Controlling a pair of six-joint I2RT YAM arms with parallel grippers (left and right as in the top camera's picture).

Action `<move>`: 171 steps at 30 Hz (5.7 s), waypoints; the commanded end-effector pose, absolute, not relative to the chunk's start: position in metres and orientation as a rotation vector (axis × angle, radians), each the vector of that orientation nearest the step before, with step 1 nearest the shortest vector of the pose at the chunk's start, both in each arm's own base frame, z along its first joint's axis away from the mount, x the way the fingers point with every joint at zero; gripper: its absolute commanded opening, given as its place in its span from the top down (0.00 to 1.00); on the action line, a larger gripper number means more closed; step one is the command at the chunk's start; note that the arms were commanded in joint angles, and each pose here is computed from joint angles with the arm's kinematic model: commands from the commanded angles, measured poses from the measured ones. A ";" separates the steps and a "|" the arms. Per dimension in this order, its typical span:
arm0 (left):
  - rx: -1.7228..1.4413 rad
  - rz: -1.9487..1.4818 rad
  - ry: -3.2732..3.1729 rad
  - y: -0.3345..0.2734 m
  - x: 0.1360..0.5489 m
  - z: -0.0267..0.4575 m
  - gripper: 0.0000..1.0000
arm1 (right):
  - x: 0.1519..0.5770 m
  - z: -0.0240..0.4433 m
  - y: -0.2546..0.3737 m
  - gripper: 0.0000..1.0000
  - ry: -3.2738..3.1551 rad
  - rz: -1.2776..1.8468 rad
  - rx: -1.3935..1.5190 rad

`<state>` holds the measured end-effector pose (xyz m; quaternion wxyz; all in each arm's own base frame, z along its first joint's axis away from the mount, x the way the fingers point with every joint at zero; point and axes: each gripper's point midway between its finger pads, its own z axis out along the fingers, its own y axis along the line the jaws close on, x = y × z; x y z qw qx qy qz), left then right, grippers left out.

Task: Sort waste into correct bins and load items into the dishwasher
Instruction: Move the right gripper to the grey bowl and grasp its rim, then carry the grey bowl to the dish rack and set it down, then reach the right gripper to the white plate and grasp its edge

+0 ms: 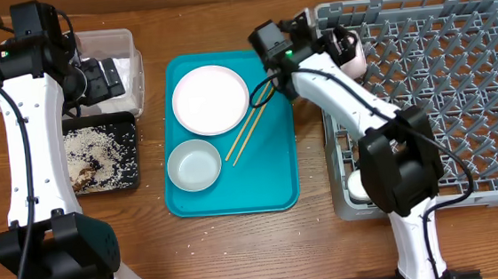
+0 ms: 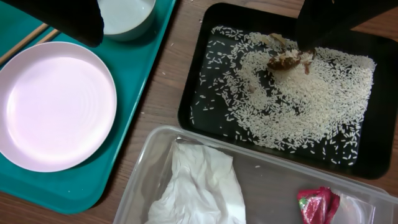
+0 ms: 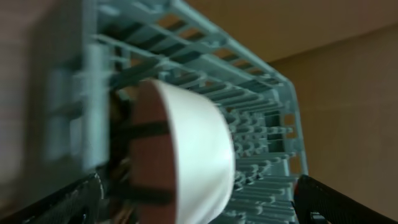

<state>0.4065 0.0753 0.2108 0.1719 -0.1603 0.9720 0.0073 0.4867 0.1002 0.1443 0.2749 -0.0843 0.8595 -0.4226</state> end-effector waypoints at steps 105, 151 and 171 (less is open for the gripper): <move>-0.433 0.041 2.756 0.079 0.406 0.212 0.00 | 0.348 0.130 0.025 0.63 2.256 -1.169 0.274; -0.433 0.041 2.756 0.079 0.406 0.212 0.00 | 0.401 0.028 0.316 0.31 2.724 0.466 0.159; -0.433 0.041 2.756 0.079 0.406 0.212 0.00 | 0.393 -0.021 0.310 0.90 2.805 0.385 0.163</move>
